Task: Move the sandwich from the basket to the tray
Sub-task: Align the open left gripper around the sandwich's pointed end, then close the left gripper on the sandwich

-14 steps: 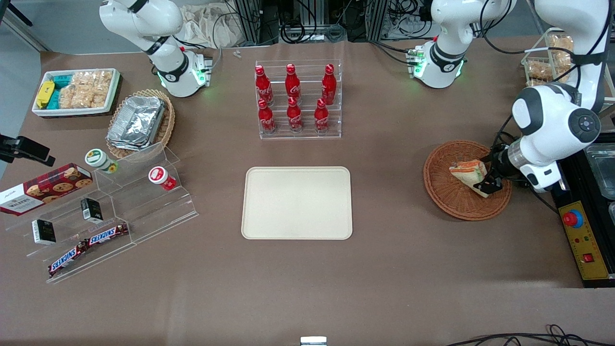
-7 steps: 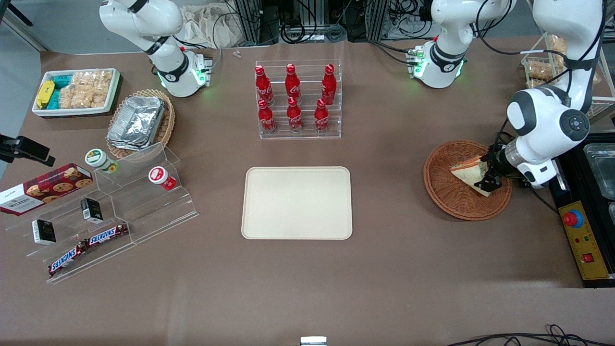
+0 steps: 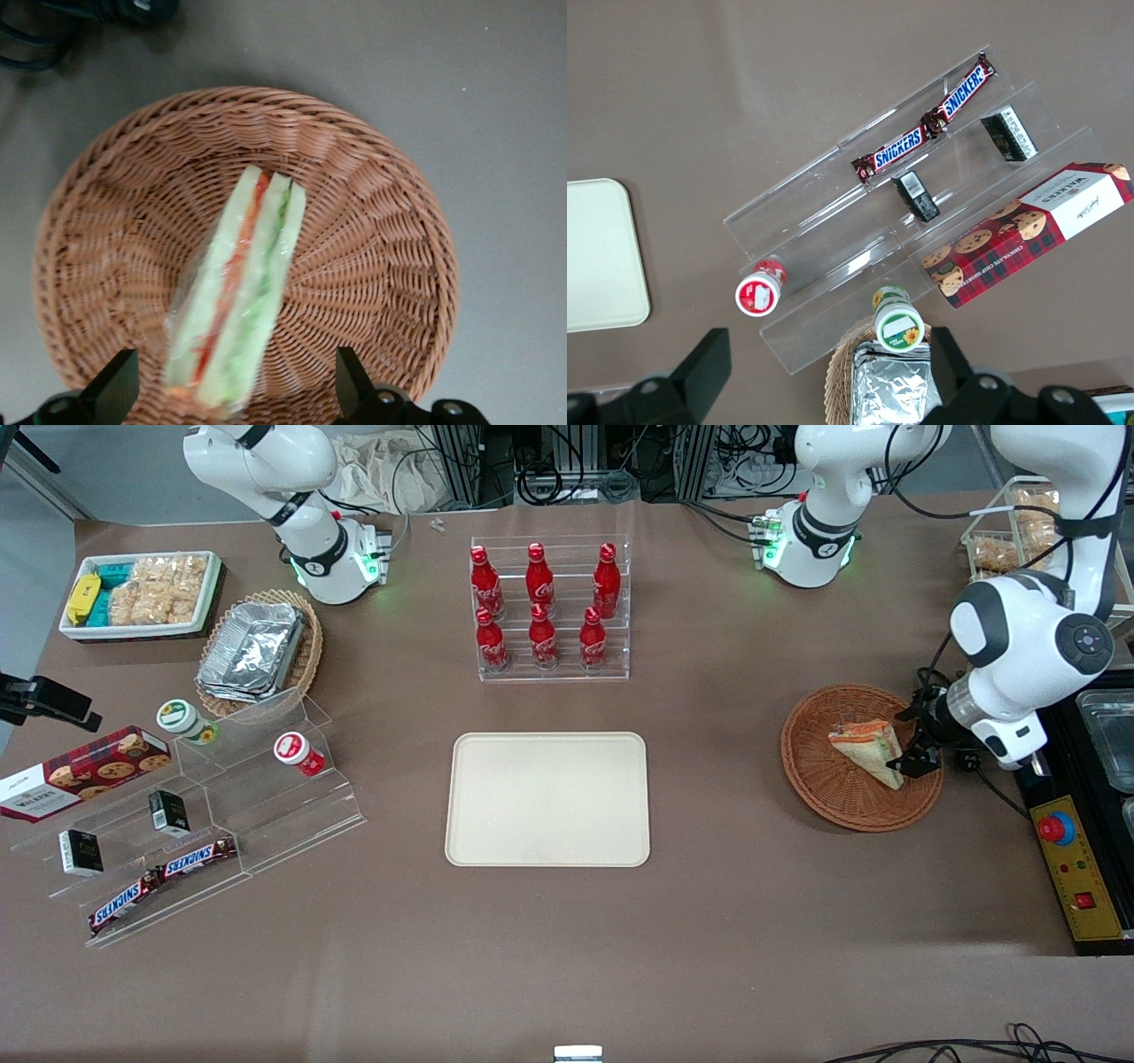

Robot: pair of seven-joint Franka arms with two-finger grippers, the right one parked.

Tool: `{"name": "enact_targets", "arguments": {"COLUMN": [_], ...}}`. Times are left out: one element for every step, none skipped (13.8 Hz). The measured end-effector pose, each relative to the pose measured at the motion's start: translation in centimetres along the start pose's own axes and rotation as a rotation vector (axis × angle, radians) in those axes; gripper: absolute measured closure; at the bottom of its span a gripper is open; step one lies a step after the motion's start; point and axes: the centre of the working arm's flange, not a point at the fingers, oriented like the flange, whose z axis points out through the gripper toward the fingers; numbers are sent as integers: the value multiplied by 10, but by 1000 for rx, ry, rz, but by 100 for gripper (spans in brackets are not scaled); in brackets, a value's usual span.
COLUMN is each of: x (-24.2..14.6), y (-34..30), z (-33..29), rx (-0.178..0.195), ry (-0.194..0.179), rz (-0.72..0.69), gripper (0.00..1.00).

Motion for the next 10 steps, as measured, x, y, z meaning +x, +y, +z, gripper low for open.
{"name": "enact_targets", "arguments": {"x": [-1, -1, -3, -4, -5, -6, -6, -7, -8, -9], "y": [-2, -3, -5, -7, -8, -8, -8, -9, -10, -11], "z": [0, 3, 9, 17, 25, 32, 37, 42, 44, 47], "rx": [18, 36, 54, 70, 83, 88, 92, 95, 95, 94], "ry": [7, 14, 17, 14, 11, 9, 8, 6, 7, 7], "rz": [13, 25, 33, 37, 41, 43, 45, 46, 47, 49], "gripper": [0, 0, 0, 0, 0, 0, 0, 0, 0, 0]}}
